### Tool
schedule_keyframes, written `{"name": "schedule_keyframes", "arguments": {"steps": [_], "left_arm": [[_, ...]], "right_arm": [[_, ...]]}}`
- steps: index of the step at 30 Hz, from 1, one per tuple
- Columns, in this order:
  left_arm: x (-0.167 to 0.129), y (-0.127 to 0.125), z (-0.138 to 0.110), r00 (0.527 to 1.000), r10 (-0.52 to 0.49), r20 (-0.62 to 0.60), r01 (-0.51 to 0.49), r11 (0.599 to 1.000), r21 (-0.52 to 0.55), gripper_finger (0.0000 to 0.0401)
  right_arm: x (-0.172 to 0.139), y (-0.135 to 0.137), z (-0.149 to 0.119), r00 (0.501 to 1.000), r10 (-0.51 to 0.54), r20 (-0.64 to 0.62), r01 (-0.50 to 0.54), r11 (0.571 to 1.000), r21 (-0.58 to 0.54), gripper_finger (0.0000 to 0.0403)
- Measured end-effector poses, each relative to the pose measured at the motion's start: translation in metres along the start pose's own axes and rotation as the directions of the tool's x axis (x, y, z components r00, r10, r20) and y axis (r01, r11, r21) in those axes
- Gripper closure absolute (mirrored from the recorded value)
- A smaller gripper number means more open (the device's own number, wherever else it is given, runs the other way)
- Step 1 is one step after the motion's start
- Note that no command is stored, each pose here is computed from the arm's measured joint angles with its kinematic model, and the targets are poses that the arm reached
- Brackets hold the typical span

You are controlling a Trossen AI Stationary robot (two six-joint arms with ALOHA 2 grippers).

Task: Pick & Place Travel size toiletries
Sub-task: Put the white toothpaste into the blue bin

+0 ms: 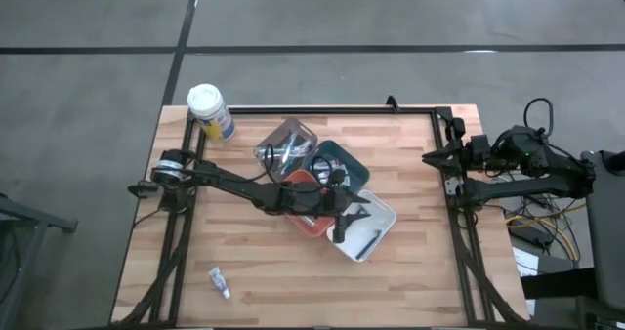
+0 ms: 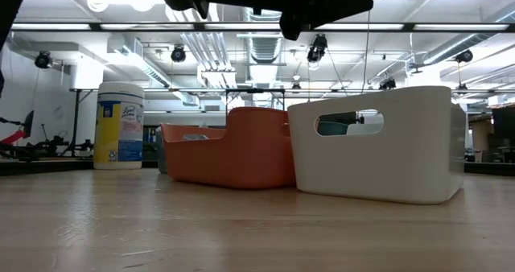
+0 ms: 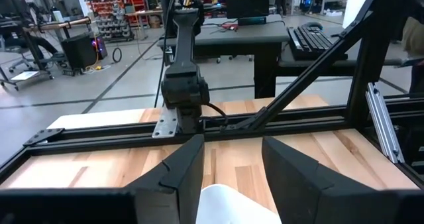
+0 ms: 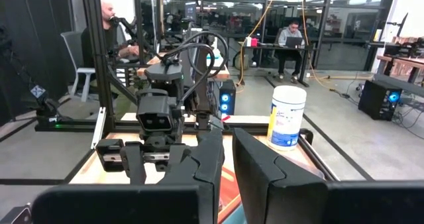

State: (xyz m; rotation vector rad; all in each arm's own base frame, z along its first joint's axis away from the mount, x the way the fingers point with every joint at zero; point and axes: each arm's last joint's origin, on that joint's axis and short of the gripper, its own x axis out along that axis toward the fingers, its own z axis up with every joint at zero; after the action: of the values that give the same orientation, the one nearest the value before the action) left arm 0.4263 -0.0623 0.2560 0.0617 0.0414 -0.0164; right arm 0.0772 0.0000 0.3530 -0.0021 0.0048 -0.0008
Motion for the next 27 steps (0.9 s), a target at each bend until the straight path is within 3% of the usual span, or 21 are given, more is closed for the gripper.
{"name": "schedule_keyframes", "arguments": {"steps": [14,27], "left_arm": [[-0.001,-0.006,-0.011,0.993,-0.019,-0.115,0.017,1.0,-0.015,0.0243],[-0.012,-0.045,-0.018,0.972,-0.087,-0.217,0.089,0.996,0.002,0.0243]], "right_arm": [[0.0,0.0,0.0,1.0,0.0,0.0,0.0,1.0,0.0,0.0369],[0.0,0.0,0.0,1.0,0.0,0.0,0.0,1.0,0.0,0.0369]]}}
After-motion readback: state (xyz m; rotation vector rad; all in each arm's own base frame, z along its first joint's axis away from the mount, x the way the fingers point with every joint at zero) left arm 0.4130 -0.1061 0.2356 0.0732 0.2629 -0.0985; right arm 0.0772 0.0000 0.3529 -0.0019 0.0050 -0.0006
